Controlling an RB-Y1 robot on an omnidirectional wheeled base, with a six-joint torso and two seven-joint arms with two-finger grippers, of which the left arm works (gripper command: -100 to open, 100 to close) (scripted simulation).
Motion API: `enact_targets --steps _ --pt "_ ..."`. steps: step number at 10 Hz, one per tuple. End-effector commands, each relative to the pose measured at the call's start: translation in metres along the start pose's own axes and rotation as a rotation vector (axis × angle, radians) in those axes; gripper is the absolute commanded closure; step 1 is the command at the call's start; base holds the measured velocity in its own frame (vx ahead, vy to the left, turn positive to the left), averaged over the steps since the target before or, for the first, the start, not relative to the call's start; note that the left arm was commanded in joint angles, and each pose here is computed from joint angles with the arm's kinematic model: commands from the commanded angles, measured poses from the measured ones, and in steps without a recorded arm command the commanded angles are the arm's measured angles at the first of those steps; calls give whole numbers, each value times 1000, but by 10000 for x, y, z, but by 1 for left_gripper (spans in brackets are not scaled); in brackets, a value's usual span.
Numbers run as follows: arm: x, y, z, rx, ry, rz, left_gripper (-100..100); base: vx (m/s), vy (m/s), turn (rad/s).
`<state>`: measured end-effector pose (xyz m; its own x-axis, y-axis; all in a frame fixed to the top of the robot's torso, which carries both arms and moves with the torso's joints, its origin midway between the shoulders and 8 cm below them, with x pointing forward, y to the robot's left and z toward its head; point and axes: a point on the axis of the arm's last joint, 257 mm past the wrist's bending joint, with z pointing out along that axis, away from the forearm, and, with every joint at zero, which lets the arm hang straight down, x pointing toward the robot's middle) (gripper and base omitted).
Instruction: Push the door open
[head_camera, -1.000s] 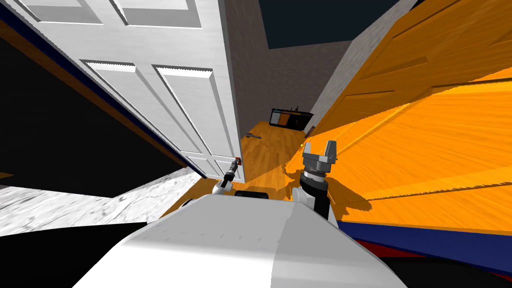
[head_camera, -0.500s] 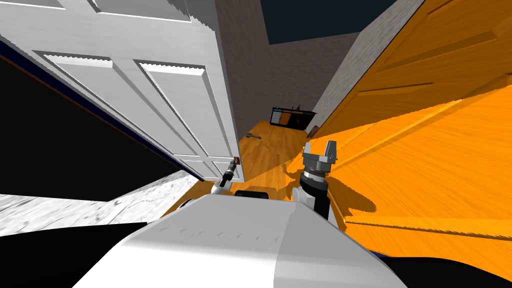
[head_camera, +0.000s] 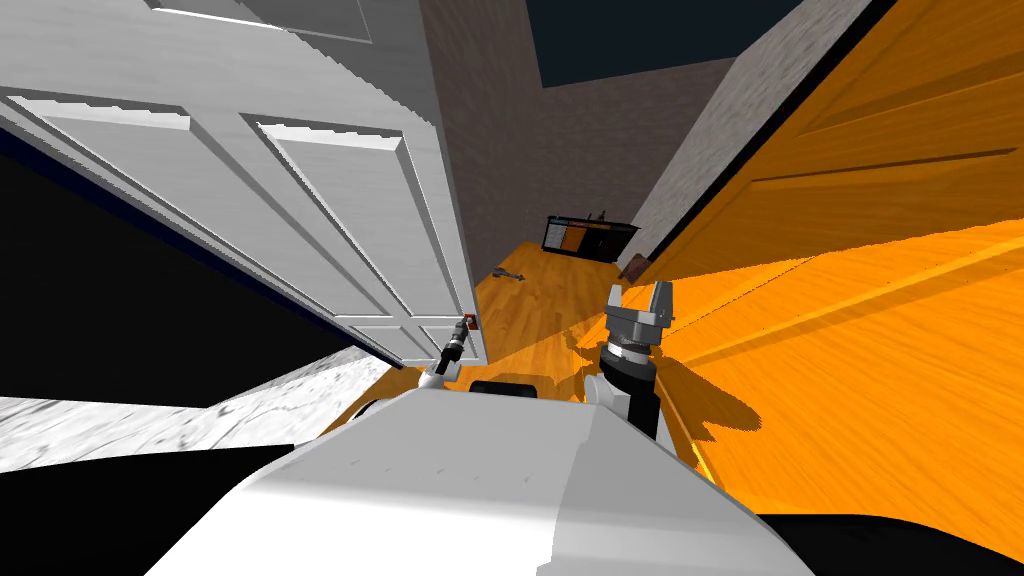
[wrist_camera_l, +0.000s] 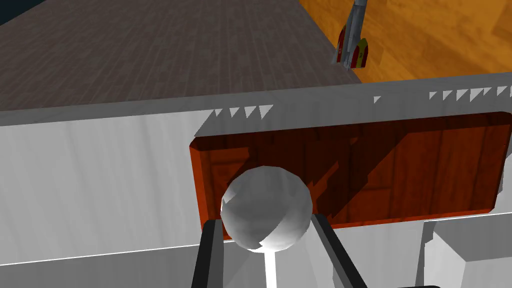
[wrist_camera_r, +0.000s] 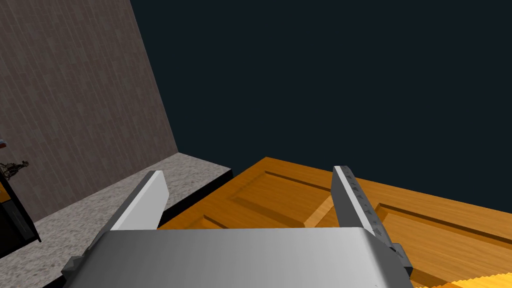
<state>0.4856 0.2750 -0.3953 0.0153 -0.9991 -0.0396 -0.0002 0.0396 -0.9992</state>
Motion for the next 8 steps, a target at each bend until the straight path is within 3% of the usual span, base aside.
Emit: enact_targets --steps 1,2,3,8 --pt "-115 -50 28 7 -15 6 100 44 -3 13" --pt "-255 -52 22 6 -47 7 100 157 -10 116" --pt "-176 -58 6 6 -33 -2 -100 -7 -79 94" --pt "-111 -40 7 0 -42 -33 -100 -219 -96 41"
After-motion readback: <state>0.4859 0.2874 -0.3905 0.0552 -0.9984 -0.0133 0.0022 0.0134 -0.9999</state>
